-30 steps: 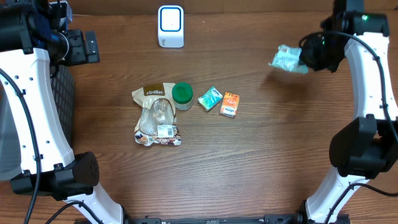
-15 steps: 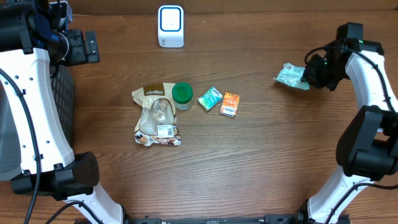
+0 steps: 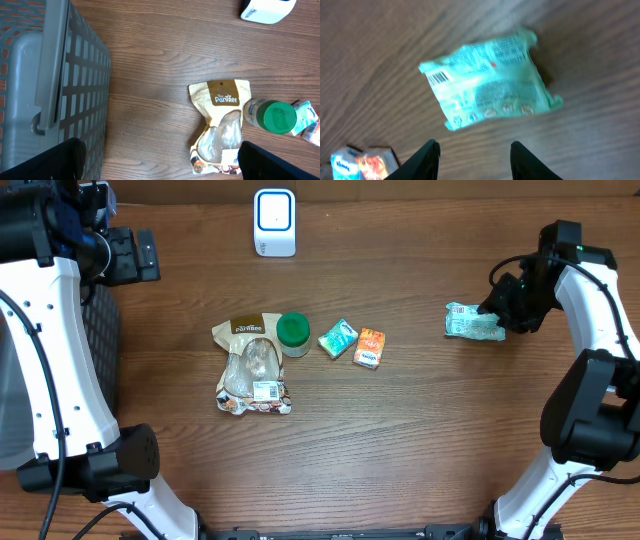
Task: Scan the item barcode
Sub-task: 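Carry the packet to the right side and set it on the table, then reach the right gripper toward the teal tissue packet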
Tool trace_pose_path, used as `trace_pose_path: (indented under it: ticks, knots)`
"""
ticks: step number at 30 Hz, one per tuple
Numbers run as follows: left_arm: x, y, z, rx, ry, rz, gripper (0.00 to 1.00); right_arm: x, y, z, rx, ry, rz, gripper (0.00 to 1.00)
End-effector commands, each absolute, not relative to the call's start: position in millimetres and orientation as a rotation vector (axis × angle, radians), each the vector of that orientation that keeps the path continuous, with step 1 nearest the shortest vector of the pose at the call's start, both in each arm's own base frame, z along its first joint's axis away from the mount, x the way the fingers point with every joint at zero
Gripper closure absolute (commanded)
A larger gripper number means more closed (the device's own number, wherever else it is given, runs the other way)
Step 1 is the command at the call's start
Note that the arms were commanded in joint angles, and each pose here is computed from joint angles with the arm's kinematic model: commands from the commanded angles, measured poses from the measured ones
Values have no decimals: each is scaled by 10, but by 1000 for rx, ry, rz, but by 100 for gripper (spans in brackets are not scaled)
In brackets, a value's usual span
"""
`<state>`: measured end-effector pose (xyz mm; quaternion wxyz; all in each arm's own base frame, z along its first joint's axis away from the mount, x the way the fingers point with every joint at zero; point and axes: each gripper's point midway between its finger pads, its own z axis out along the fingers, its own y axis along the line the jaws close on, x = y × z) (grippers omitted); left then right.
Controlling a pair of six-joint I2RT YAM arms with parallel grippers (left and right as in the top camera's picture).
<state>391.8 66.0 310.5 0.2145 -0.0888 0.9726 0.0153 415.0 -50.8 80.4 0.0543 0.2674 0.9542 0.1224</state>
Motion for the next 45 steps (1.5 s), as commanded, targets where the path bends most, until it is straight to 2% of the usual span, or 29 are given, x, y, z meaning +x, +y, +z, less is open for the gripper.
trace_pose_path:
  ticks: [1, 8, 10, 16, 23, 33, 45]
  knots:
    - [3919, 678, 3098, -226, 2702, 57, 0, 4208, -528, 1039, 794, 2859, 360, 57]
    - [3919, 678, 3098, -226, 2702, 57, 1, 4176, -193, 1478, 633, 2847, 448, 52]
    - [3919, 678, 3098, -226, 2702, 57, 0, 4148, -17, 1506, 592, 2864, 514, 48]
    - [3919, 678, 3098, -226, 2702, 57, 0, 4015, 470, 1371, 459, 2954, 572, 48]
    - [3919, 678, 3098, -226, 2702, 57, 0, 3910, 1018, 1068, 356, 3003, 592, 56]
    - [3919, 678, 3098, -226, 2702, 57, 0, 3657, 1624, 623, 390, 3046, 620, 71]
    - [3919, 678, 3098, -226, 2702, 57, 0, 3437, 2165, 495, 354, 3059, 654, 72]
